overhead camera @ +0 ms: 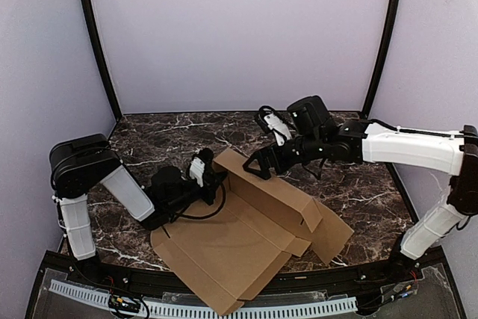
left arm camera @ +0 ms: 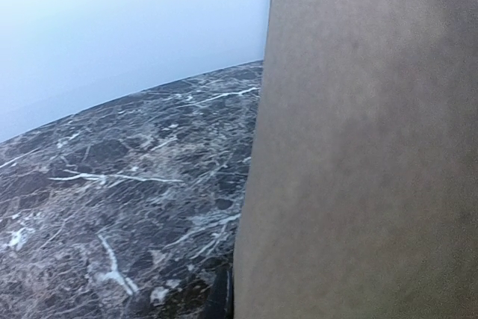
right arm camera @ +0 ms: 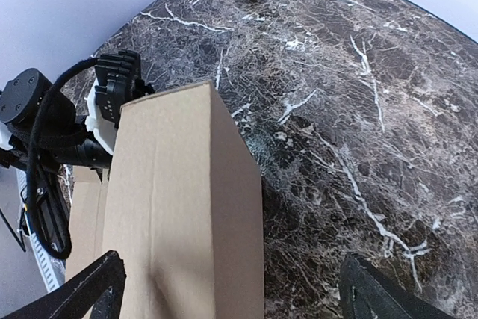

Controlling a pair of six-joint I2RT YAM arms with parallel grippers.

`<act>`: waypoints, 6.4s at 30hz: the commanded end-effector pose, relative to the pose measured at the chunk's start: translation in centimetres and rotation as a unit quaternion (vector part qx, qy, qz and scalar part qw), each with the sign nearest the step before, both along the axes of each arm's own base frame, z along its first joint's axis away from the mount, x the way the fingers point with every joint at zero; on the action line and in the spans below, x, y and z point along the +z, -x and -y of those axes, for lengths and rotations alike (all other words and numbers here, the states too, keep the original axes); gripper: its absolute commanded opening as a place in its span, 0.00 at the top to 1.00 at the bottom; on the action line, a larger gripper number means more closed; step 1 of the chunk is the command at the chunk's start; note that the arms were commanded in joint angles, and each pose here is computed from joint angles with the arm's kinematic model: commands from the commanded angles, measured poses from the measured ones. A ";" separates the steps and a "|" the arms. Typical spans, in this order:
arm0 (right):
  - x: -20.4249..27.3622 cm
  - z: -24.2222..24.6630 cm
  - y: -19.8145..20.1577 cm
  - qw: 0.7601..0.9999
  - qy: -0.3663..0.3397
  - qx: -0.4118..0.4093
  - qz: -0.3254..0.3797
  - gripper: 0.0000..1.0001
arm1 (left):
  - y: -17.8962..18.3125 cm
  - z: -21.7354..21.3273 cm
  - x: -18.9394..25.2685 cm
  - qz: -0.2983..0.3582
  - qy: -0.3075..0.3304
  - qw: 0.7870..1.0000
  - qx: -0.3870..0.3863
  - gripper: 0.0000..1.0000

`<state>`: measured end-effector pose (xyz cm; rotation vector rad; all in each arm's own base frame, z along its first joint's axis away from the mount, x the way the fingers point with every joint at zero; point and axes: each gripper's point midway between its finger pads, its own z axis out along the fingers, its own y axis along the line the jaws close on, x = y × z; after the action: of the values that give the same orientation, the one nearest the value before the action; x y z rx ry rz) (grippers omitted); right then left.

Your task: Fold the paper box

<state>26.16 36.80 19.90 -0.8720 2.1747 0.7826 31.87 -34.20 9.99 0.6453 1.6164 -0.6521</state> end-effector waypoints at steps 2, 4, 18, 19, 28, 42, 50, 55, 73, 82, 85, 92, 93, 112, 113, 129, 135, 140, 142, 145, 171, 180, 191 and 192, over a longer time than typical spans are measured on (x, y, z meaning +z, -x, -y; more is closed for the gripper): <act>2.2 4.0 -0.3 0.998 0.029 -0.039 0.032 0.01 | -1.6 -4.3 0.7 0.013 -0.022 0.994 0.109 0.99; 2.6 5.1 -0.3 0.997 0.044 -0.048 0.034 0.01 | -1.5 -5.3 0.4 0.007 -0.022 0.991 0.131 0.99; 5.3 8.8 -0.1 0.992 0.042 -0.115 0.043 0.01 | -1.5 -11.8 0.2 -0.056 -0.022 0.952 0.301 0.99; 5.8 8.8 -0.2 0.991 0.038 -0.118 0.044 0.01 | -1.5 -12.1 0.2 -0.057 -0.022 0.949 0.309 0.99; 8.1 7.8 -0.8 0.992 -0.013 -0.124 0.012 0.12 | -1.5 -12.6 0.6 -0.044 -0.025 0.942 0.331 0.99; 2.2 7.9 -3.9 0.983 -0.004 -0.178 -0.035 1.00 | -0.8 -12.0 0.6 -0.048 -0.026 0.950 0.309 0.99; -1.6 6.7 -2.9 0.982 -0.037 -0.164 -0.084 1.00 | -0.5 -12.4 0.8 -0.051 -0.025 0.948 0.312 0.99; -1.4 4.2 -2.9 0.983 -0.078 -0.129 -0.102 1.00 | -0.5 -11.9 0.8 -0.054 -0.028 0.950 0.306 0.99; -0.1 1.5 -4.3 0.978 -0.139 -0.128 -0.086 1.00 | -0.1 -11.1 0.3 -0.085 0.006 0.952 0.294 0.99; -3.2 5.1 -2.0 0.982 -0.084 -0.147 -0.083 1.00 | 0.0 -12.6 1.1 -0.111 0.040 0.935 0.335 0.99; -4.4 6.8 -0.4 0.982 -0.074 -0.149 -0.084 1.00 | 0.1 -12.9 1.4 -0.115 0.048 0.931 0.342 0.99; -4.2 10.4 4.2 0.980 -0.103 -0.148 -0.084 1.00 | 0.7 -13.5 2.2 -0.134 0.081 0.925 0.347 0.99; -4.0 10.8 4.5 0.979 -0.110 -0.150 -0.082 1.00 | 0.8 -13.5 2.6 -0.138 0.094 0.924 0.345 0.99; 2.4 10.7 4.2 0.971 -0.180 -0.148 0.053 1.00 | 2.5 -12.3 5.1 -0.237 0.174 0.908 0.298 0.99; 2.6 10.6 4.0 0.971 -0.179 -0.150 0.058 1.00 | 2.5 -12.1 5.2 -0.239 0.176 0.908 0.295 0.99; 4.7 7.5 4.2 0.974 -0.151 -0.114 0.123 1.00 | 2.9 -11.4 6.2 -0.249 0.184 0.911 0.271 0.99; 4.3 6.1 3.5 0.978 -0.116 -0.114 0.128 1.00 | 3.0 -11.1 6.6 -0.247 0.188 0.914 0.260 0.99; 3.6 4.9 3.5 0.982 -0.092 -0.099 0.129 1.00 | 3.0 -10.5 7.2 -0.245 0.187 0.919 0.245 0.99; 3.1 4.4 3.7 0.985 -0.084 -0.086 0.123 1.00 | 3.0 -10.4 7.6 -0.244 0.191 0.920 0.240 0.99; 2.0 3.5 4.3 0.990 -0.069 -0.055 0.108 1.00 | 3.1 -9.9 8.3 -0.240 0.194 0.924 0.226 0.99; 7.6 7.0 7.5 0.994 -0.042 -0.020 0.099 1.00 | 2.1 -12.0 8.8 -0.164 0.108 0.943 0.268 0.99; 6.6 5.5 12.3 0.997 -0.068 0.041 0.021 1.00 | 1.8 -13.5 8.1 -0.161 0.112 0.932 0.306 0.99; -0.3 4.9 13.1 0.999 -0.015 0.010 -0.043 1.00 | 1.9 -13.5 8.5 -0.170 0.133 0.927 0.306 0.99; -0.8 5.0 13.1 0.999 -0.009 0.005 -0.045 1.00 | 1.9 -13.4 8.7 -0.170 0.136 0.928 0.303 0.99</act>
<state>12.88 31.77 20.50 -0.9134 2.1935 0.8740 29.91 -21.01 17.00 -0.1455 1.9107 -0.4704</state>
